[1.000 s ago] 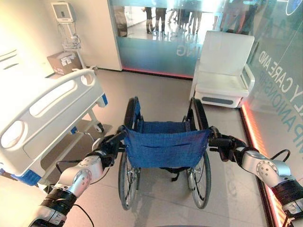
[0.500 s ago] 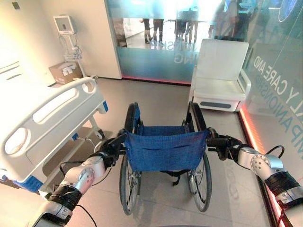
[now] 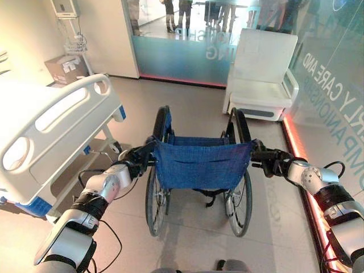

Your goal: Push the wheelchair next to the bed

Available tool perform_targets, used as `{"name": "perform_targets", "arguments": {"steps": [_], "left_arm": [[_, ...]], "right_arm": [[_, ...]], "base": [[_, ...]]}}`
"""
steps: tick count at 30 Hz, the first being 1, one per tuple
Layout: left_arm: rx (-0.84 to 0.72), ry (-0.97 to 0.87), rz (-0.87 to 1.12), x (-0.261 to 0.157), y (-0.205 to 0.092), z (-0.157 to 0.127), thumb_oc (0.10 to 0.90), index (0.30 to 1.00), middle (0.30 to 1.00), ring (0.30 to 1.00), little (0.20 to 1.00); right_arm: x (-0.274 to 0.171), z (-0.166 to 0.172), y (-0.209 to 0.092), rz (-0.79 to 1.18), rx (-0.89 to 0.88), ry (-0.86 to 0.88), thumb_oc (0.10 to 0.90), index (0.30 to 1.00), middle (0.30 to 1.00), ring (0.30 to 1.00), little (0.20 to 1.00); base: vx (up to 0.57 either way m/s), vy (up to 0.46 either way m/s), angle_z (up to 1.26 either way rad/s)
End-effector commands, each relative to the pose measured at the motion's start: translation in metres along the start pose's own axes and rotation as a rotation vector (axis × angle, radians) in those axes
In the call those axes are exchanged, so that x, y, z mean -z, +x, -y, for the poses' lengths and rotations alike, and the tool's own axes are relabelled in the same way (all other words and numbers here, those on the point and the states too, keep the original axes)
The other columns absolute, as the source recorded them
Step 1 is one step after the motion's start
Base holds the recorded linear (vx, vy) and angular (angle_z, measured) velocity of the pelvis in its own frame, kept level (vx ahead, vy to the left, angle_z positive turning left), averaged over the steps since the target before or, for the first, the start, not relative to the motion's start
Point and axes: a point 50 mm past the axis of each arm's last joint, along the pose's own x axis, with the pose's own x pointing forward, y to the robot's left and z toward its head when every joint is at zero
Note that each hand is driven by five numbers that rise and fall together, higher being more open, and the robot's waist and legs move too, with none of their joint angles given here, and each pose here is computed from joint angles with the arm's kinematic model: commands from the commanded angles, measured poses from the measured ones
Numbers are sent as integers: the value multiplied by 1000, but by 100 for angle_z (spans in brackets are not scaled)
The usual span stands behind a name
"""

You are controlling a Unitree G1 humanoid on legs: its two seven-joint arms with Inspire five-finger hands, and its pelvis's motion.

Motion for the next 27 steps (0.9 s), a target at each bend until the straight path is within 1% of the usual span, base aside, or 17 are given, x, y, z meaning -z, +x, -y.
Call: {"name": "perform_targets", "arguments": {"steps": [1, 4, 7, 9, 13, 16, 18, 21, 24, 27], "left_arm": [[219, -215, 156, -56, -5, 63, 400, 300, 300, 300, 300], [204, -216, 152, -53, -4, 59, 400, 300, 300, 300, 300], [202, -233, 141, -43, 2, 56, 400, 300, 300, 300, 300], [194, -271, 138, -38, 4, 52, 400, 300, 300, 300, 300], [187, -302, 132, -22, 4, 50, 400, 300, 300, 300, 300], [183, -317, 142, -20, 1, 45, 400, 300, 300, 300, 300], [185, -320, 150, -21, 0, 43, 400, 300, 300, 300, 300], [175, -325, 167, -23, 1, 33, 400, 300, 300, 300, 300], [161, -311, 170, -21, 1, 31, 400, 300, 300, 300, 300], [148, -290, 173, -19, -4, 25, 400, 300, 300, 300, 300]], "right_arm": [[-26, -61, -5, 54, -315, 119, 400, 300, 300, 300, 300], [-26, -57, -5, 48, -315, 122, 400, 300, 300, 300, 300], [-31, -42, -4, 54, -288, 85, 400, 300, 300, 300, 300], [-37, -43, -4, 66, -288, 38, 400, 300, 300, 300, 300], [-34, -51, -4, 79, -289, -42, 400, 300, 300, 300, 300], [-33, -52, -6, 102, -296, -69, 400, 300, 300, 300, 300], [-35, -54, -6, 112, -295, -75, 400, 300, 300, 300, 300], [-47, -71, -7, 140, -293, -98, 400, 300, 300, 300, 300], [-47, -83, -7, 139, -293, -101, 400, 300, 300, 300, 300], [-36, -77, -5, 126, -287, -93, 400, 300, 300, 300, 300]], "base": [[368, -217, 18], [348, -221, 22], [387, -291, 54], [295, -247, 69], [266, -310, 36], [250, -256, 3], [226, -74, -49], [310, -24, -20], [413, 15, 17], [460, 47, -21]]}}
